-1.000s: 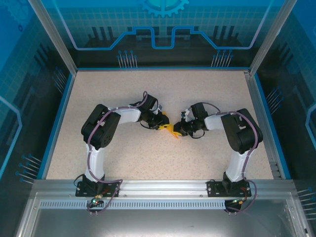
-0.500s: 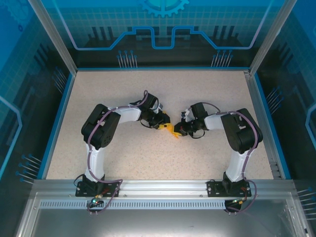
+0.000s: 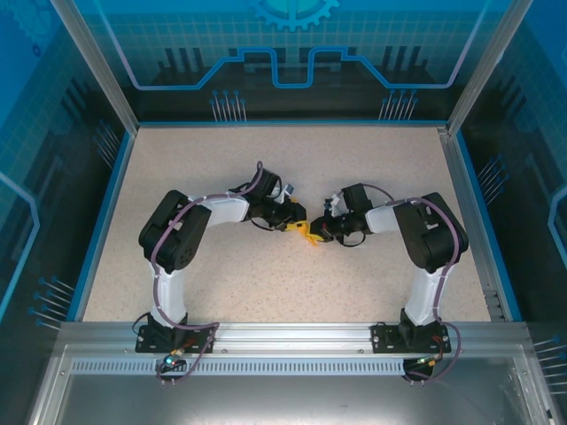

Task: Fold a paper plane with a square sheet of paper (pick it up from the middle)
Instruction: Fold the wing for the fifth time at the center of the table.

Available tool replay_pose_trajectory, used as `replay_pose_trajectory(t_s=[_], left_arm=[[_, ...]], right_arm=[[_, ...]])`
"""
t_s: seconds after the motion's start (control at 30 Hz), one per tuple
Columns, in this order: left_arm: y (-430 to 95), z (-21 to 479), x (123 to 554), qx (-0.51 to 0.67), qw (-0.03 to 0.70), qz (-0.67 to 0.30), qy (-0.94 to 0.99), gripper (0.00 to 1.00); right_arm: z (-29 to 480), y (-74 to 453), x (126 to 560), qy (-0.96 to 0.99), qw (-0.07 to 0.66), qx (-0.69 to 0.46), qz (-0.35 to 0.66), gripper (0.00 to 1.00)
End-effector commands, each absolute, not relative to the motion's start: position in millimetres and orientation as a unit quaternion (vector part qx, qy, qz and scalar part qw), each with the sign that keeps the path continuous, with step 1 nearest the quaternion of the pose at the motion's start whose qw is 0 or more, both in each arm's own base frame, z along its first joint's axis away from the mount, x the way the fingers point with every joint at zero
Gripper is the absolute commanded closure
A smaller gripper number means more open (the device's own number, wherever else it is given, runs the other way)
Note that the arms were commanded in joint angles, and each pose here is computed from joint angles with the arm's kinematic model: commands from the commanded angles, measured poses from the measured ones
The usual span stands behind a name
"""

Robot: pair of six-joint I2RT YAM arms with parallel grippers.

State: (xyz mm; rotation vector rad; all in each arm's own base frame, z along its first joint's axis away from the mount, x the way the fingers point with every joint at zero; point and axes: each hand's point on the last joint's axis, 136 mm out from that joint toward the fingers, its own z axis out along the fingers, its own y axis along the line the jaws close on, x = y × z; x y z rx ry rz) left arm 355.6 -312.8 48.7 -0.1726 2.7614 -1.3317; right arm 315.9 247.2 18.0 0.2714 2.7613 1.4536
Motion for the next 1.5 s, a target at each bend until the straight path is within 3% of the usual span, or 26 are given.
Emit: replay_pose_trajectory(t_s=[0.0, 0.93, 1.47], left_arm=[[-314.5, 40.3, 349.3, -0.057, 0.023, -0.432, 0.900, 0.66], [-297.9, 1.9, 347.8, -0.090, 0.002, -0.350, 0.933, 0.73], [-291.2, -4.4, 344.3, -0.113, -0.021, -0.319, 0.941, 0.73]], right_arm=[[9.0, 241.6, 314.4, 0.879, -0.014, 0.111, 0.464, 1.00], [-5.0, 234.7, 310.0, 0.883, -0.039, 0.138, 0.447, 1.00], [38.6, 233.6, 310.4, 0.905, 0.009, 0.040, 0.424, 0.84]])
